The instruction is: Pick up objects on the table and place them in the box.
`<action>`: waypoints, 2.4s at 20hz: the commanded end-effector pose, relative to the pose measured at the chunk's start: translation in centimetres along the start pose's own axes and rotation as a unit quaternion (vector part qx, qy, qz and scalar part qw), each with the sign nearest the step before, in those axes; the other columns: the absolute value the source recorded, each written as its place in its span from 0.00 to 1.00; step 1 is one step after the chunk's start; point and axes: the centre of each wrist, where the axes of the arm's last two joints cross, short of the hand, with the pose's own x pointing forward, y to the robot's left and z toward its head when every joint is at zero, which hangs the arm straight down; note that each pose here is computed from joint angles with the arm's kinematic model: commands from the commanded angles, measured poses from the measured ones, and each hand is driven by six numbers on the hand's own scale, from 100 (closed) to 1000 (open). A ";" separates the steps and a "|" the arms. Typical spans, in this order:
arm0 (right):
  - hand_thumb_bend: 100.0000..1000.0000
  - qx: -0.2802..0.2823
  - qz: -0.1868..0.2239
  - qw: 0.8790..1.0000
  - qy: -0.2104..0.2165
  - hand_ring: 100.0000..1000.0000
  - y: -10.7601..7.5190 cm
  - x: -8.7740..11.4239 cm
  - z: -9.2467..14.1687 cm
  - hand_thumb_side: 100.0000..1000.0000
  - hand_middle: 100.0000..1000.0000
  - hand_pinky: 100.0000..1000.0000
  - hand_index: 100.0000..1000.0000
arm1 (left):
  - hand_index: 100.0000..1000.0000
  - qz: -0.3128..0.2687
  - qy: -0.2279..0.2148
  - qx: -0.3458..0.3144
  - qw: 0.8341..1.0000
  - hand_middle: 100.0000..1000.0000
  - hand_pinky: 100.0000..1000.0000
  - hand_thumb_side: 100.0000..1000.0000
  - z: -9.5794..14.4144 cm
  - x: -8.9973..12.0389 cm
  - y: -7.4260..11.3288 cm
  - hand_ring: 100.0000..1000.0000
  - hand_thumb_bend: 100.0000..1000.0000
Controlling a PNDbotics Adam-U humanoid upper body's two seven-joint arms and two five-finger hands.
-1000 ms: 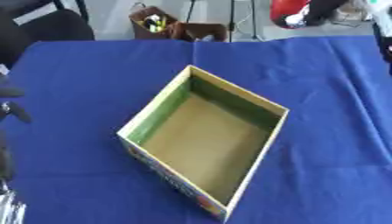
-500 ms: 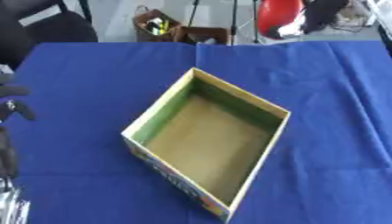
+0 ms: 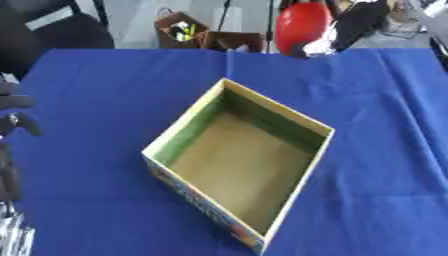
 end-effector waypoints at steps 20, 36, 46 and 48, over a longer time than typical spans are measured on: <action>0.00 0.073 0.038 0.996 -0.036 0.49 3.6 4.2 -3.3 0.33 0.54 0.32 0.46 | 0.67 0.009 -0.015 -0.006 1.000 0.54 0.21 0.92 -0.6 0.7 -0.3 0.50 0.00; 0.00 0.141 0.024 0.988 -0.064 0.58 7.2 4.8 -5.5 0.34 0.58 0.43 0.57 | 0.67 0.011 -0.014 -0.006 1.000 0.55 0.21 0.93 -0.6 0.7 -0.4 0.50 0.00; 0.00 0.163 0.028 0.982 -0.090 0.64 7.6 5.2 -5.7 0.26 0.64 0.51 0.64 | 0.67 0.012 -0.015 -0.006 1.000 0.55 0.21 0.93 -0.6 0.7 -0.5 0.50 0.00; 0.00 0.163 0.028 0.982 -0.090 0.63 7.7 5.1 -5.7 0.25 0.64 0.51 0.64 | 0.67 0.012 -0.015 -0.006 1.000 0.55 0.21 0.93 -0.6 0.7 -0.5 0.50 0.00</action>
